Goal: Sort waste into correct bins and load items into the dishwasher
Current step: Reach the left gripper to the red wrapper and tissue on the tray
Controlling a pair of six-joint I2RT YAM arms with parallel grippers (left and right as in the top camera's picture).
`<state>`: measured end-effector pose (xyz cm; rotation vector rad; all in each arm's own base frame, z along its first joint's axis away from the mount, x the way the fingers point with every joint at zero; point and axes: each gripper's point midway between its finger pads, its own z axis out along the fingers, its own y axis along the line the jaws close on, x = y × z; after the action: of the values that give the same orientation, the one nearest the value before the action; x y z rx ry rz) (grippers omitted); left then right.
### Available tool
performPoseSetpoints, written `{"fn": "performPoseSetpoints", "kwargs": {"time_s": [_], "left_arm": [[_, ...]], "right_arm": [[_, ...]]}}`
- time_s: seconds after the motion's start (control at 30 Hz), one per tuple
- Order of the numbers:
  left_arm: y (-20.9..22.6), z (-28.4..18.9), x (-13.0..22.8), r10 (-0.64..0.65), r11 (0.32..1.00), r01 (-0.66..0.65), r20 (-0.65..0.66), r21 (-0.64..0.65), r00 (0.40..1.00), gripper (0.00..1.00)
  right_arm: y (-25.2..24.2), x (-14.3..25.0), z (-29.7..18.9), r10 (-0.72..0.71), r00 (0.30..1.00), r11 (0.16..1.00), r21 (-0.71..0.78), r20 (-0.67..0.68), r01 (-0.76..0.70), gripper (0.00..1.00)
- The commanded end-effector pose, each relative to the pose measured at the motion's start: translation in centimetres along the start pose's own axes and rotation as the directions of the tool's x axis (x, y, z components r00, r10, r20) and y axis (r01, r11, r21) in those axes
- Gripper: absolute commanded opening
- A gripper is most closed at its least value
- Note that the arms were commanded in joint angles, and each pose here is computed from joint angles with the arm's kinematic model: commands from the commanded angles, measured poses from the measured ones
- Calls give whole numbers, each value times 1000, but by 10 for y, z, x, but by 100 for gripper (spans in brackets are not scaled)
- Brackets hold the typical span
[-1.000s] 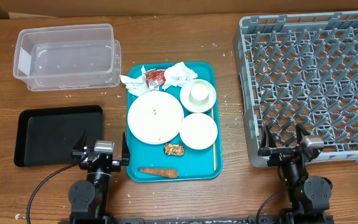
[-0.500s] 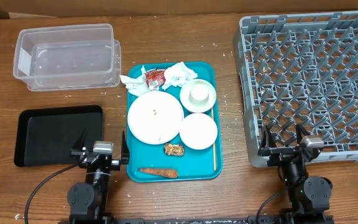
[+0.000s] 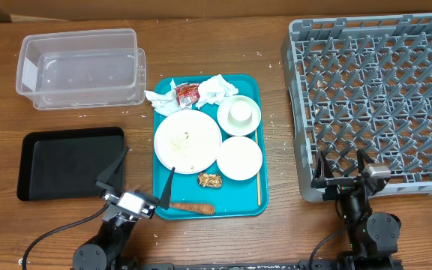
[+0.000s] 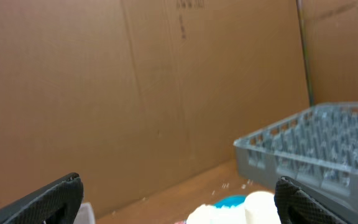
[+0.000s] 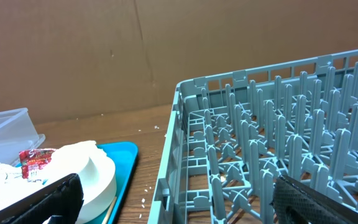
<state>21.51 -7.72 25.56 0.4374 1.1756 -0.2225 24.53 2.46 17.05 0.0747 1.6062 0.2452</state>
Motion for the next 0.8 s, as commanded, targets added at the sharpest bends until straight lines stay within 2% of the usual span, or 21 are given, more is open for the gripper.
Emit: {"fn": "performPoseSetpoints", "kwargs": {"time_s": [0.0,0.2,0.4,0.57,0.67,0.73,0.77], "left_arm": [[0,0,-12,-73,997,72,26,5,997,100],[3,10,-17,-109,994,109,-15,18,994,100],[6,41,-24,-152,983,165,-143,84,978,100],[3,84,-30,-180,943,247,-282,223,942,100],[-2,110,-42,-194,892,298,-307,339,932,100],[3,125,-43,-196,886,303,-308,352,931,100],[1,136,-46,-230,851,349,-318,392,920,100]], "right_arm": [[0,1,0,-4,1000,1000,0,8,4,100],[0,1,0,-4,1000,1000,0,8,4,100],[0,1,0,-4,1000,1000,0,8,4,100],[0,1,0,-4,1000,1000,0,8,4,100],[0,1,0,-4,1000,1000,0,8,4,100],[0,1,0,-4,1000,1000,0,8,4,100],[0,1,0,-4,1000,1000,0,8,4,100]]}}
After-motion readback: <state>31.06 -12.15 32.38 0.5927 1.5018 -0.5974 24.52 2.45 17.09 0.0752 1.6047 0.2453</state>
